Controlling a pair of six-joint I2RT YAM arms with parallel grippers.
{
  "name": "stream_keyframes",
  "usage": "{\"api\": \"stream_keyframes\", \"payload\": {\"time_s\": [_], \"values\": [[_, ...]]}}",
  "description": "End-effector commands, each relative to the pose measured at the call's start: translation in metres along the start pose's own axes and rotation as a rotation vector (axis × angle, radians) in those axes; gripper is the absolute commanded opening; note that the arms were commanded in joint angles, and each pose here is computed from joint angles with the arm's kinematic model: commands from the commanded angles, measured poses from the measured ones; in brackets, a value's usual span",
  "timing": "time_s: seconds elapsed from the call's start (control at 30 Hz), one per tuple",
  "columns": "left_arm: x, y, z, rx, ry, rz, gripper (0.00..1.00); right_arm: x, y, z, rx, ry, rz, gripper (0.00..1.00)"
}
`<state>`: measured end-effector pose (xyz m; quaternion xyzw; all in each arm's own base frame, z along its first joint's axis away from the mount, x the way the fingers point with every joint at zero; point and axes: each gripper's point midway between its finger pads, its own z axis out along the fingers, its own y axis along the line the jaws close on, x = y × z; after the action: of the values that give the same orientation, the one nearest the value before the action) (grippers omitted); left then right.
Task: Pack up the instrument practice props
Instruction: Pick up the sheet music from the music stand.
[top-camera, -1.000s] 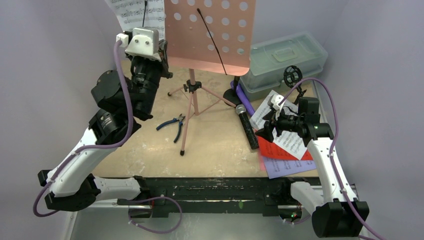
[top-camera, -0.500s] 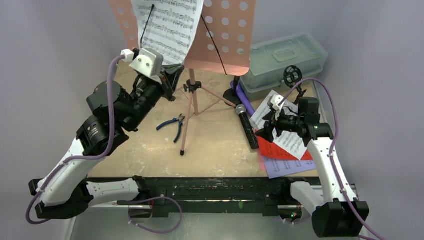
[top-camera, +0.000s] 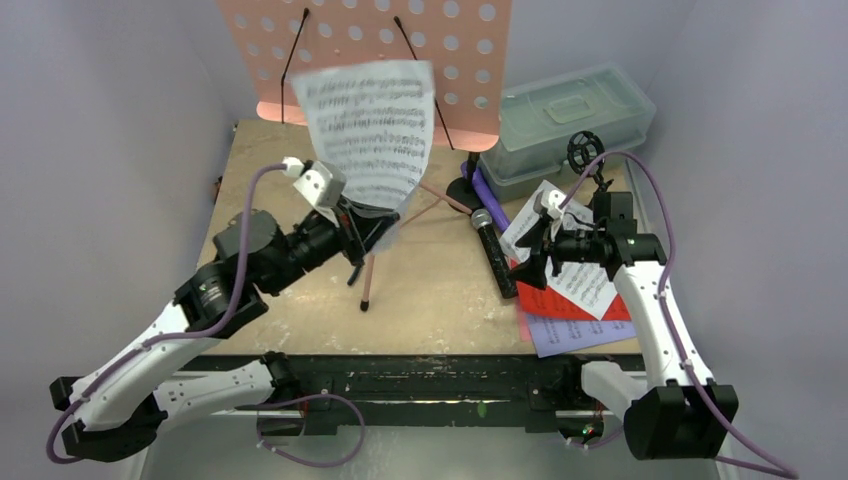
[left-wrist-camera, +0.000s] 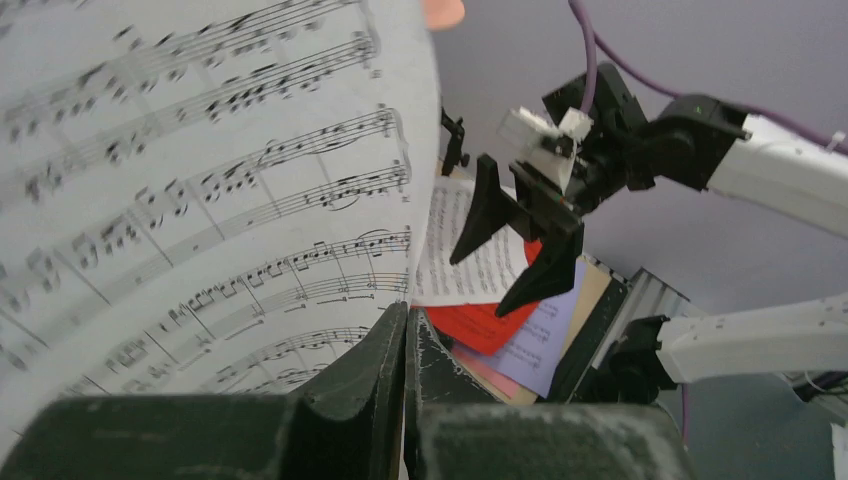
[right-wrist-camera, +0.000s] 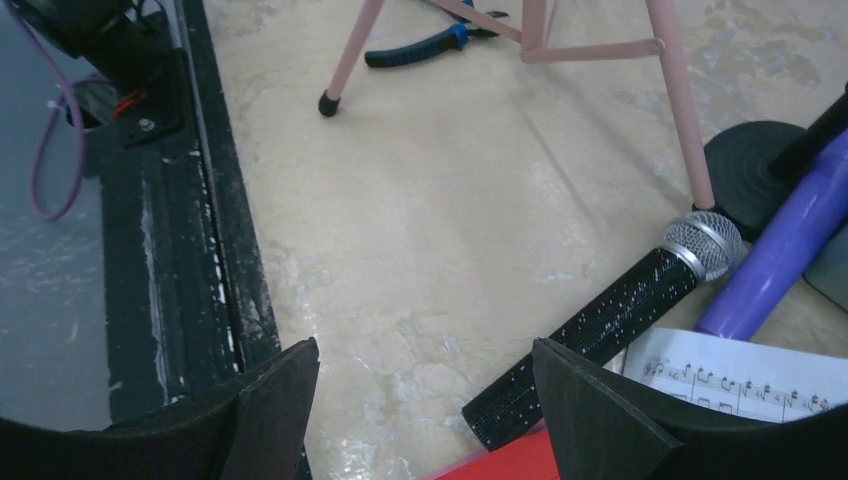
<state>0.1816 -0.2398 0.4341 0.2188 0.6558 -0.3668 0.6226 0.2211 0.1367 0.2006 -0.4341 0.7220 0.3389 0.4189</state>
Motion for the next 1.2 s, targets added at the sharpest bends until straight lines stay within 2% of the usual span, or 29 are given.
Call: {"api": "stream_keyframes", "payload": {"time_s": [0.0,0.17,0.27,0.33,0.43,0.6,0.73,0.83,0.9,1.03,1.17], "values": [[0.039,-0.023,0.017,0.129,0.036,-0.144,0.0,-0.044,0.024,-0.009,-0.139,-0.101,-0.045,0.83],[0.086,-0.03,0.034,0.175,0.064,-0.233,0.0,-0.07,0.04,-0.012,-0.278,-0.195,0.035,0.97],[0.111,-0.036,0.048,0.195,0.062,-0.272,0.0,-0.075,0.043,-0.007,-0.362,-0.225,0.149,0.99],[0.131,-0.041,0.057,0.195,0.079,-0.3,0.0,-0.065,0.045,0.0,-0.383,-0.178,0.196,0.99],[0.152,-0.043,0.07,0.15,0.09,-0.335,0.0,-0.042,0.049,0.009,-0.403,-0.073,0.151,0.99],[0.169,-0.03,0.087,0.036,0.077,-0.42,0.0,-0.021,0.053,0.01,-0.426,-0.022,0.116,0.99],[0.177,-0.03,0.093,0.021,0.088,-0.452,0.0,-0.018,0.045,0.01,-0.371,0.015,0.112,0.99],[0.187,-0.043,0.097,0.086,0.134,-0.442,0.0,-0.023,0.019,0.015,-0.217,0.035,0.144,0.99],[0.198,-0.052,0.099,0.123,0.184,-0.435,0.0,-0.034,0.003,0.017,-0.114,-0.001,0.172,0.99],[0.232,-0.065,0.103,0.176,0.286,-0.434,0.0,-0.057,-0.001,0.019,-0.079,-0.087,0.322,0.99],[0.254,-0.067,0.106,0.182,0.318,-0.442,0.0,-0.061,-0.012,0.021,0.017,-0.086,0.531,0.99]]}}
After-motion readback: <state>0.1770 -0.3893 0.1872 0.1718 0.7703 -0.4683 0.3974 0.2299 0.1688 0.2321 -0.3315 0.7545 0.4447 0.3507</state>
